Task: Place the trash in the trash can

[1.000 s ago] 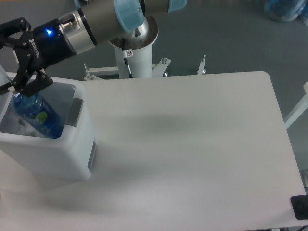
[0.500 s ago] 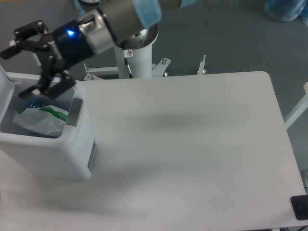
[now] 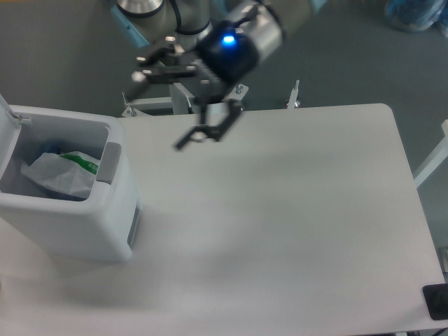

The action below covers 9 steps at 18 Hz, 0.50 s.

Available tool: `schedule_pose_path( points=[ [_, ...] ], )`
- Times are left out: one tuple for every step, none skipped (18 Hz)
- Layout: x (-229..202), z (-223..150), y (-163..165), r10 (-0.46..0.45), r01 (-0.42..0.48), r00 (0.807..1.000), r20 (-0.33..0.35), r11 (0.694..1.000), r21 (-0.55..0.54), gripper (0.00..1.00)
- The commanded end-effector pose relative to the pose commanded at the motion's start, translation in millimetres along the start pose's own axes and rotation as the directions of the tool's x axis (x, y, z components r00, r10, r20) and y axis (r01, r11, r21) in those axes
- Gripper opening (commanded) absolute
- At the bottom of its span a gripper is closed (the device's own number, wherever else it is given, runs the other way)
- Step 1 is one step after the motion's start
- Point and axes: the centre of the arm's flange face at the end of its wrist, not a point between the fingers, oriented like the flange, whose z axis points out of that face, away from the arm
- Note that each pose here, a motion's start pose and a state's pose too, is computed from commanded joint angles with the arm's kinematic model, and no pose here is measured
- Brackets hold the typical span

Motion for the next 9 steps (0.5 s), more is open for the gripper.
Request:
schedule_pose_path(
  points=[
    [-8.8, -0.1, 2.2, 0.016, -0.014, 0.999, 0.035, 0.999, -0.05, 1.0],
    [-22.5, 0.6, 6.7, 0.027, -0.018, 0.997, 0.075, 0.994, -0.11, 1.0],
    [-37.5, 1.9, 14.8, 0.03, -0.009, 0.993, 0.115, 0.984, -0.176, 1.0],
    [-50.6, 4.3, 26.8, 0.032, 0.005, 0.988, 0.151, 0.971, -0.24, 1.0],
    [-60.5, 6.4, 37.1, 0.039, 0.018, 0.982, 0.183, 0.953, -0.301, 1.0],
    [-68.0, 7.8, 42.9, 0.051, 0.027, 0.977, 0.209, 0.935, -0.353, 1.0],
    [-73.7, 11.5, 51.0, 0.058, 0.041, 0.972, 0.23, 0.914, -0.403, 1.0],
    [-78.4, 16.2, 61.1, 0.061, 0.059, 0.967, 0.247, 0.89, -0.452, 1.0],
    [-84.8, 20.6, 78.1, 0.063, 0.084, 0.962, 0.266, 0.857, -0.508, 1.0]
  ],
)
